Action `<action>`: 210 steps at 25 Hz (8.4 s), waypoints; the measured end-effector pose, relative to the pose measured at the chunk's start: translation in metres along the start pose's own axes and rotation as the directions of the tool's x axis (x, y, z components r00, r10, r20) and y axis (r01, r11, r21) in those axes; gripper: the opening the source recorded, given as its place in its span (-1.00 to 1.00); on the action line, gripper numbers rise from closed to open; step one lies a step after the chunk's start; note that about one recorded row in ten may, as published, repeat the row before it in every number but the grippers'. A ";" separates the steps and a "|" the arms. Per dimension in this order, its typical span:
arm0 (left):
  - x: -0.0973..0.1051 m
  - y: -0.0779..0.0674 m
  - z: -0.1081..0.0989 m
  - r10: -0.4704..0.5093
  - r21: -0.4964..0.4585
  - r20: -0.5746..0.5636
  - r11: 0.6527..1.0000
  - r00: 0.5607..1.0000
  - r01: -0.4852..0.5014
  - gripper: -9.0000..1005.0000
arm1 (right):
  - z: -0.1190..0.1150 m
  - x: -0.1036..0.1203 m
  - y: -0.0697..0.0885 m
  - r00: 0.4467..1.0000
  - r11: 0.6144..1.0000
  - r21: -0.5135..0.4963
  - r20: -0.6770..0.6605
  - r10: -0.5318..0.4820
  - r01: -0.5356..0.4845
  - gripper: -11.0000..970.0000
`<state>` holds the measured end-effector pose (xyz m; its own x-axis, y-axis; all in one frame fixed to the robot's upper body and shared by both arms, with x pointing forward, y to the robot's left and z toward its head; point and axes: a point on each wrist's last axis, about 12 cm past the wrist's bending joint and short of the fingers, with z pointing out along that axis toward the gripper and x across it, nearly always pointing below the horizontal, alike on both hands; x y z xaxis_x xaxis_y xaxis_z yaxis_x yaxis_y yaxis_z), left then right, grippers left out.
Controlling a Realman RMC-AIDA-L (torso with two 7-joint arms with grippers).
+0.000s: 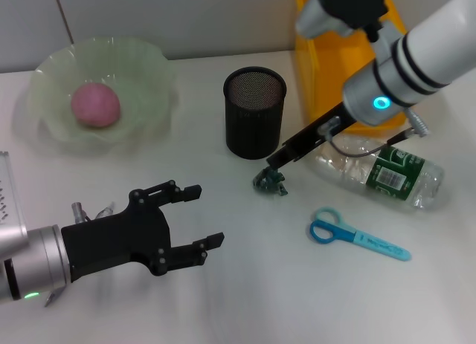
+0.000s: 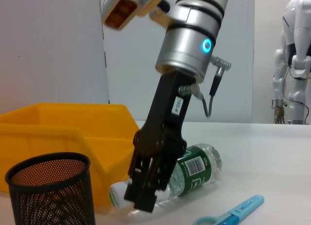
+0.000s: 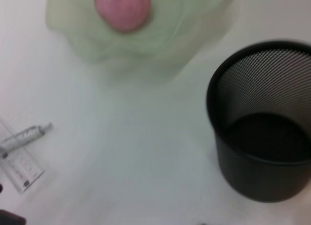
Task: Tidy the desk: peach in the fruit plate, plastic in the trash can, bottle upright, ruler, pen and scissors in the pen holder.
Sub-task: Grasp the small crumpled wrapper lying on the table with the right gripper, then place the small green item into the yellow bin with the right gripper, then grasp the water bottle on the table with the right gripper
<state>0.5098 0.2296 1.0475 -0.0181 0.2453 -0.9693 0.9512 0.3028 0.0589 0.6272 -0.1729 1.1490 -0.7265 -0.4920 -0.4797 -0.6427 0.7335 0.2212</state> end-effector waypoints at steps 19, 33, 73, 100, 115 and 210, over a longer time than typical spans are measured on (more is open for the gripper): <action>-0.002 0.000 0.004 0.007 0.013 0.002 1.000 1.000 -0.007 0.56 | 0.034 -0.006 0.010 0.998 0.998 0.037 -0.056 -0.040 0.042 0.50; -0.002 0.000 0.004 0.007 0.012 0.002 1.000 1.000 -0.007 0.56 | 0.046 -0.007 0.015 0.994 0.997 0.050 -0.091 -0.058 0.062 0.59; -0.002 0.001 0.003 0.005 0.005 0.004 1.000 1.000 -0.005 0.56 | -0.014 0.000 0.013 0.999 0.998 0.059 0.028 -0.037 0.035 -0.26; -0.003 0.001 0.005 0.009 0.009 0.006 1.000 1.000 -0.009 0.56 | -0.052 0.001 -0.061 0.955 0.889 0.454 0.285 -0.077 -0.064 -0.12; -0.003 0.002 0.004 0.008 0.004 0.007 1.000 1.000 -0.008 0.56 | -0.092 0.010 -0.017 0.877 0.947 0.322 0.448 -0.172 0.022 0.57; -0.006 0.006 -0.001 -0.011 -0.029 0.033 1.000 0.999 0.012 0.56 | -0.017 0.056 -0.052 0.980 0.977 0.179 -0.183 -0.082 0.115 0.58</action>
<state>0.5159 0.2308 1.0534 -0.0187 0.2118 -0.9771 0.9416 0.3324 0.0540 0.6157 -0.2469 1.1253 -0.7035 -0.6278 -0.3331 -0.6681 0.7440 0.0087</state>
